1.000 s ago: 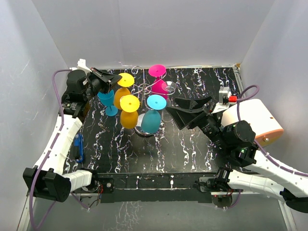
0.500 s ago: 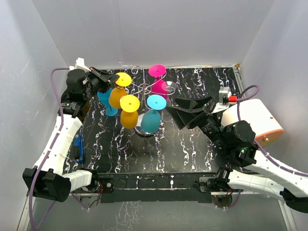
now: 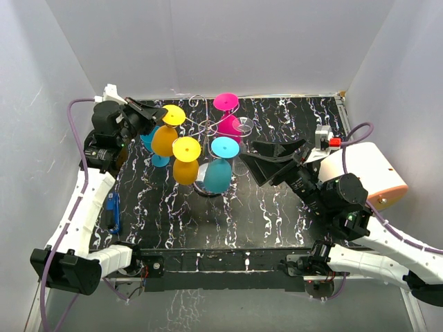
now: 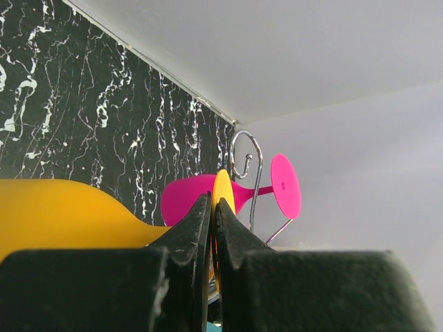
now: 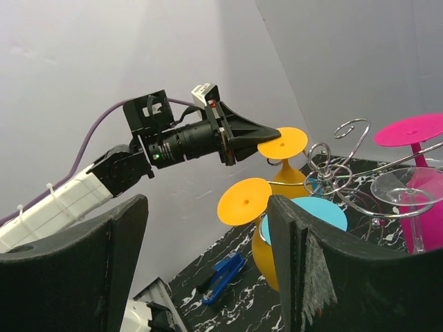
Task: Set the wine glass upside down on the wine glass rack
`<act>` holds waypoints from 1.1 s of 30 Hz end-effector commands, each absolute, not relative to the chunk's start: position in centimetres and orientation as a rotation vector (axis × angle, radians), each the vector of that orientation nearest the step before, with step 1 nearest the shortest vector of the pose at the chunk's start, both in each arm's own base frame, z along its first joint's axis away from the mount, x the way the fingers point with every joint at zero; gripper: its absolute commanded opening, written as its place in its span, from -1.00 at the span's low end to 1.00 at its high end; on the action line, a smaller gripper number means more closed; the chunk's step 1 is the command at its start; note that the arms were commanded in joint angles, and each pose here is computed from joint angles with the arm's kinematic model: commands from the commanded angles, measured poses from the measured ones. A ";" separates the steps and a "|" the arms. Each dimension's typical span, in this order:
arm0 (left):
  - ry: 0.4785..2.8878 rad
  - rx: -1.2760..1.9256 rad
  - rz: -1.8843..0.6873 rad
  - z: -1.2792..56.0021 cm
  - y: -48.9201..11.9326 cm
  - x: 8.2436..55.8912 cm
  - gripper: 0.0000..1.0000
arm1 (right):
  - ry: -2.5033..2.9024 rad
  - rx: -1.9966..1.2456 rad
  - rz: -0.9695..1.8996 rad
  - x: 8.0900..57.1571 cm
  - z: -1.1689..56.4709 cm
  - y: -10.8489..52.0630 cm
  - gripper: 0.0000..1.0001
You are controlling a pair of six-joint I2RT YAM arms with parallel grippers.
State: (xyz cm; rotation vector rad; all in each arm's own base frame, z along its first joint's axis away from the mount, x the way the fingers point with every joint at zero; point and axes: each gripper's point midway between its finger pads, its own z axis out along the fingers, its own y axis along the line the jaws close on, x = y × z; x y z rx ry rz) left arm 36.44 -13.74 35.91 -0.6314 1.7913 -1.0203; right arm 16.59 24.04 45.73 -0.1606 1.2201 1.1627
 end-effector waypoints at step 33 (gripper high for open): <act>1.835 -0.511 -1.070 36.8 -14.6 33.1 -0.97 | 1.170 -0.126 1.167 16.5 47.6 23.1 0.36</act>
